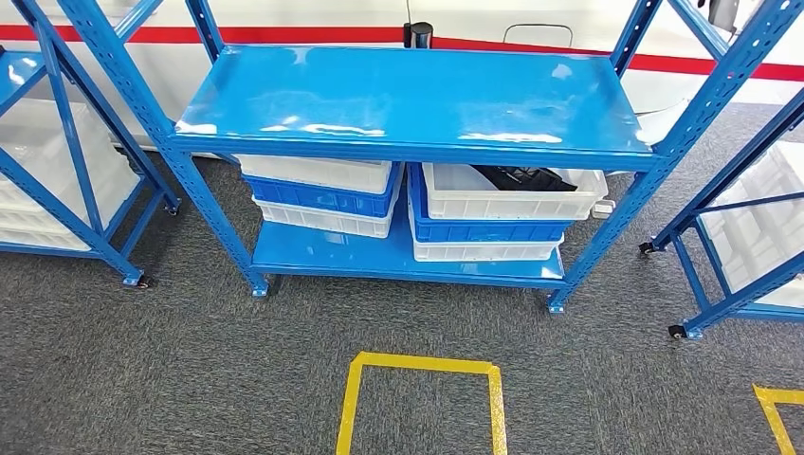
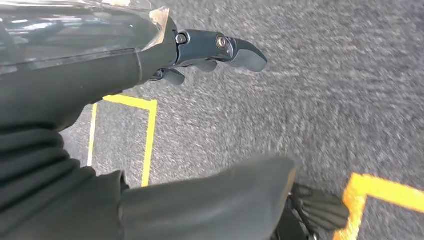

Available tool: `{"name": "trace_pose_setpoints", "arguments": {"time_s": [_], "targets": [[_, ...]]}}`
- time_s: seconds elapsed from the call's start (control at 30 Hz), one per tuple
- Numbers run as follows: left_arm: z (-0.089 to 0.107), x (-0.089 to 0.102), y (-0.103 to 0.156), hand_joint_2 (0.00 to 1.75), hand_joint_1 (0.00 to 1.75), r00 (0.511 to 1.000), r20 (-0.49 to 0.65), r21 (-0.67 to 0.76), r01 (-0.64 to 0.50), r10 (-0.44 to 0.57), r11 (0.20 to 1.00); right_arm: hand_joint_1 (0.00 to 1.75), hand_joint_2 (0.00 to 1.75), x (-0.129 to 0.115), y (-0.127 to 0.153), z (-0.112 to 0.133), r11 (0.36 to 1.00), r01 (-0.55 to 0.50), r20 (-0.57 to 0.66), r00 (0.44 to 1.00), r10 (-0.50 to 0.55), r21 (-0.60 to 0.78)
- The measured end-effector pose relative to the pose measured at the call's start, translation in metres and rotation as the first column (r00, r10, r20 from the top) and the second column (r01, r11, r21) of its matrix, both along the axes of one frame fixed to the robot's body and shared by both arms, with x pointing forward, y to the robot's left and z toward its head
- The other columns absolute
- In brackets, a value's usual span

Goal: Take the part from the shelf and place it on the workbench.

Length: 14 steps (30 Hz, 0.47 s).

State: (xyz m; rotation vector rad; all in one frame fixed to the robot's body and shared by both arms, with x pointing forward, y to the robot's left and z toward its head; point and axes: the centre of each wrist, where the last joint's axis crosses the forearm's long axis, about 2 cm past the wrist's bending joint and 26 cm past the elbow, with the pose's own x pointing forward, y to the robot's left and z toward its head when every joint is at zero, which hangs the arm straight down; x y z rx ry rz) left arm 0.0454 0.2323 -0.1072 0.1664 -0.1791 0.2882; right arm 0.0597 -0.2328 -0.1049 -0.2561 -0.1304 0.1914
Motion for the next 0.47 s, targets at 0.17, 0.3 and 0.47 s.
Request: {"name": "trace_pose_setpoints", "arguments": {"time_s": [0.17, 0.3, 0.47], "targets": [[-0.001, -0.004, 0.008, 1.75, 0.00, 1.000, -0.006, 0.015, 0.021, -0.020, 1.000, 0.00, 1.75, -0.008, -0.005, -0.002, 0.998, 0.059, -0.014, 0.998, -0.059, 0.008], [-0.003, -0.008, 0.018, 1.75, 0.00, 0.999, 0.007, 0.012, 0.045, -0.045, 0.999, 0.00, 1.31, -0.017, -0.012, -0.004, 0.995, 0.094, -0.017, 0.996, -0.093, 0.040], [-0.004, -0.013, 0.029, 1.75, 0.00, 0.997, 0.019, 0.005, 0.076, -0.076, 0.997, 0.00, 0.00, -0.024, -0.021, -0.005, 0.990, 0.116, -0.008, 0.993, -0.115, 0.076]]}}
